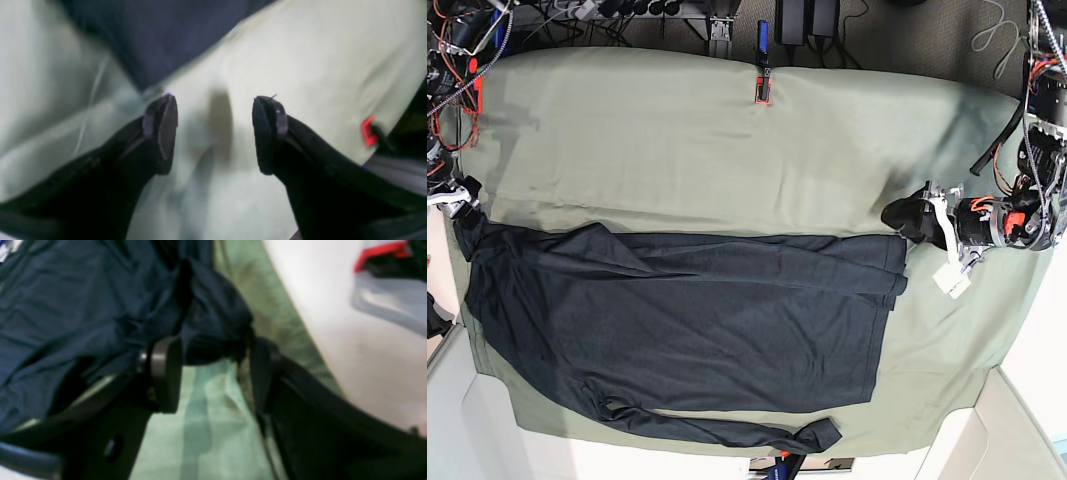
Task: Fold the T-shirt properly
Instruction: 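Open both grippers and release the folded edge, then regrasp the folded edge with both grippers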
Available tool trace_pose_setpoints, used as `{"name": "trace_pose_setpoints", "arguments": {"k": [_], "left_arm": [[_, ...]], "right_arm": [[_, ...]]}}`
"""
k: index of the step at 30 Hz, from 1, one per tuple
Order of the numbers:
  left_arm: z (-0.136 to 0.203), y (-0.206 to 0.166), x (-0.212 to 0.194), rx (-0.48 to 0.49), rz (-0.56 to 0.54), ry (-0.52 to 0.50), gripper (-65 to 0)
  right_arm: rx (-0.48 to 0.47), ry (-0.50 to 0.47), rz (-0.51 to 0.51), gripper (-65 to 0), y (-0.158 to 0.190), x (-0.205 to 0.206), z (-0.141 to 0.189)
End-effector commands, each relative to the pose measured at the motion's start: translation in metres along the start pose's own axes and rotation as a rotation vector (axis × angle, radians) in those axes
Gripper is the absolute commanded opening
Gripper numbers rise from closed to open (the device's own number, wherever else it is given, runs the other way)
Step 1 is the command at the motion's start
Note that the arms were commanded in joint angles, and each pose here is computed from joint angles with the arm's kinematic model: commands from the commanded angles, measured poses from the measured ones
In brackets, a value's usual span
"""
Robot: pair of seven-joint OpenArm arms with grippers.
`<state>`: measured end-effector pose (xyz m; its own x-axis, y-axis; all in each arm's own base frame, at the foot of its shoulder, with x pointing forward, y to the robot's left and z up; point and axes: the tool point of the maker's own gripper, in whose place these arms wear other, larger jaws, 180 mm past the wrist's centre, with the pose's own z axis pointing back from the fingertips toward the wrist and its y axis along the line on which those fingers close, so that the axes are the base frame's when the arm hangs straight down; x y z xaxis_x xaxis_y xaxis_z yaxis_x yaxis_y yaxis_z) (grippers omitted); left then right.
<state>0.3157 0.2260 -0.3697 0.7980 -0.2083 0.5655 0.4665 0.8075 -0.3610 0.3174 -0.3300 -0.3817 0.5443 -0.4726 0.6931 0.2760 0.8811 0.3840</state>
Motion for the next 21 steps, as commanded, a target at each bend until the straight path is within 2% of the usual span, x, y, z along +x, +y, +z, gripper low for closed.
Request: {"name": "trace_pose_setpoints", "arguments": {"k": [1, 5, 14, 21], "left_arm": [[0.010, 0.002, 0.012, 0.007, -0.007, -0.049, -27.0], [0.008, -0.003, 0.004, -0.018, 0.054, -0.091, -27.0], [-0.020, -0.029, 0.006, -0.094, 0.087, -0.127, -27.0], [-0.030, -0.029, 0.013, -0.073, 0.105, -0.182, -27.0]], "right_arm": [[0.017, -0.059, 0.003, -32.7, 0.005, 0.018, 0.001], [0.055, -0.049, -0.019, -32.7, 0.024, 0.007, -0.009], [0.035, -0.052, -0.058, -32.7, 0.034, 0.008, -0.026], [0.061, -0.013, -0.151, -32.7, 0.040, 0.001, -0.054]]}}
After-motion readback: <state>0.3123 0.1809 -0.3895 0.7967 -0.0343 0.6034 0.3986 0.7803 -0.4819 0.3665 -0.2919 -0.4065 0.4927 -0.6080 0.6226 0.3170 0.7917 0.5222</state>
